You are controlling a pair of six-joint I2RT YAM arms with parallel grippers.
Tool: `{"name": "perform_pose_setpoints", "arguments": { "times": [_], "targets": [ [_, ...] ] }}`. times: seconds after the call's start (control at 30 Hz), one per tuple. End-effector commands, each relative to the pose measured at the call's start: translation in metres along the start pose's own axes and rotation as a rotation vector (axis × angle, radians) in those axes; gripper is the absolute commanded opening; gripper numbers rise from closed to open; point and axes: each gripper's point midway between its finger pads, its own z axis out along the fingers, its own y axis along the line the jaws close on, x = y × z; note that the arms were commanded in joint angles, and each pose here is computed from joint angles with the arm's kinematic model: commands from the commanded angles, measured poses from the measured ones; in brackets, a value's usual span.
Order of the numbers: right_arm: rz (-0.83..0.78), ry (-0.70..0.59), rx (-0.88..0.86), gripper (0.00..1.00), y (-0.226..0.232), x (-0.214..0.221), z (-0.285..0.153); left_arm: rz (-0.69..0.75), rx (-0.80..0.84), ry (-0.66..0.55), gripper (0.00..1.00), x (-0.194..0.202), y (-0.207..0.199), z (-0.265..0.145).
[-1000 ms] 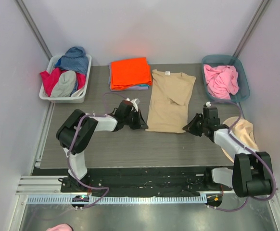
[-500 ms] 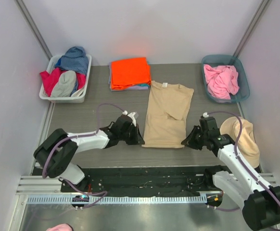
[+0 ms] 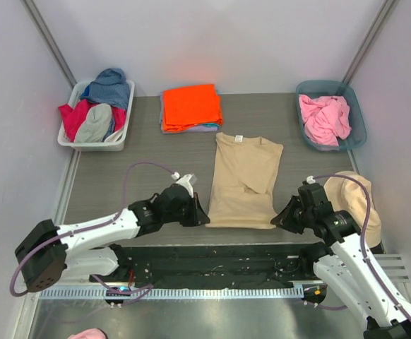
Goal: Fold and stack the t-shirts
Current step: Fold the tshirt
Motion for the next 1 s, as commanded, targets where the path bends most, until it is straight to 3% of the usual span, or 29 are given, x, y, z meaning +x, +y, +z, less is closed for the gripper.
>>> {"name": "perform_pose_setpoints", "arguments": {
  "times": [0.0,0.3,0.4,0.63,0.97],
  "targets": [
    [0.019,-0.010,0.021,0.01,-0.002,0.001,-0.018,-0.051,-0.096,-0.028,0.00,0.010,0.018,-0.014],
    [0.025,-0.015,-0.023,0.01,0.007,0.004,-0.045,-0.054,-0.064,-0.066,0.00,0.014,-0.008,-0.032],
    [0.028,-0.091,-0.081,0.01,0.018,-0.008,-0.060,-0.045,-0.063,-0.092,0.00,0.006,-0.016,-0.033],
    [0.044,-0.192,-0.196,0.01,0.050,-0.036,-0.064,0.020,-0.105,-0.257,0.00,-0.049,-0.042,-0.038],
    [0.000,-0.324,-0.188,0.01,0.079,-0.089,-0.044,-0.001,-0.102,-0.317,0.00,-0.103,-0.048,-0.011]
  ]
}}
